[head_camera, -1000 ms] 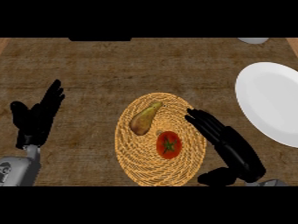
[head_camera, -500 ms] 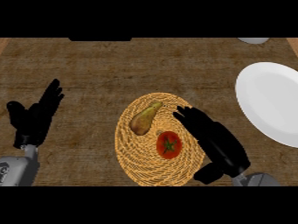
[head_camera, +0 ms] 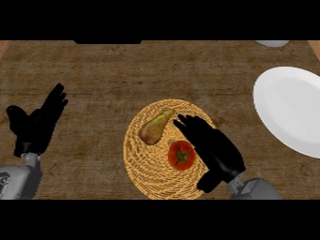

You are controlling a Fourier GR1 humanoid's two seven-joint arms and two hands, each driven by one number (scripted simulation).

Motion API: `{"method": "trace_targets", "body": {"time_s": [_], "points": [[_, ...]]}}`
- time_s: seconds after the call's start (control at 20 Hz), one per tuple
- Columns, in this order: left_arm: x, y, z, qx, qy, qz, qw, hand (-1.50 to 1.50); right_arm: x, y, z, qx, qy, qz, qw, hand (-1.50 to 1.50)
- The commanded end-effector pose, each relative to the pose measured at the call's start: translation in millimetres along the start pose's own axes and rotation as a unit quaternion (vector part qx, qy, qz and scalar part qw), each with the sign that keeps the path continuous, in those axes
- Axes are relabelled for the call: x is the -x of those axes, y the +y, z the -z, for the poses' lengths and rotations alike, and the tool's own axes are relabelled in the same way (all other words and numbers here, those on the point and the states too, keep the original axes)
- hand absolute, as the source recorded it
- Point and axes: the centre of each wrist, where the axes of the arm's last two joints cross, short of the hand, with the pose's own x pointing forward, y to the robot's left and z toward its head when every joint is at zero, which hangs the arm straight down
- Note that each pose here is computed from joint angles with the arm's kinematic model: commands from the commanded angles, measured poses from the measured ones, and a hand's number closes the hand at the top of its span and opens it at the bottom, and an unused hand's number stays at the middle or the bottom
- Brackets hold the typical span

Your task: Pick the tomato from the placemat and place it in the plate

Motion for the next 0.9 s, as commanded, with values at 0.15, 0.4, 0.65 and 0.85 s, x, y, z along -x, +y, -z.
{"method": "trace_targets", "body": {"time_s": [0.15, 0.4, 0.65, 0.85], "points": [[7, -8, -6, -0.003, 0.002, 0.002, 1.0, 0.0, -12, 0, 19, -0.004, 0.014, -0.011, 1.0, -1.5], [-6, -14, -8, 0.002, -0.005, -0.003, 1.0, 0.0, 14, 9, 29, -0.015, 0.023, -0.036, 0.999, -1.5], [-9, 0, -7, -0.016, 0.005, 0.009, 0.9998, 0.0, 11, 33, 36, -0.068, 0.007, -0.061, 0.996, 1.5], [-3, -6, -10, 0.002, -0.003, 0.002, 1.0, 0.0, 3, 22, 37, -0.079, -0.035, -0.073, 0.994, 1.5]]}}
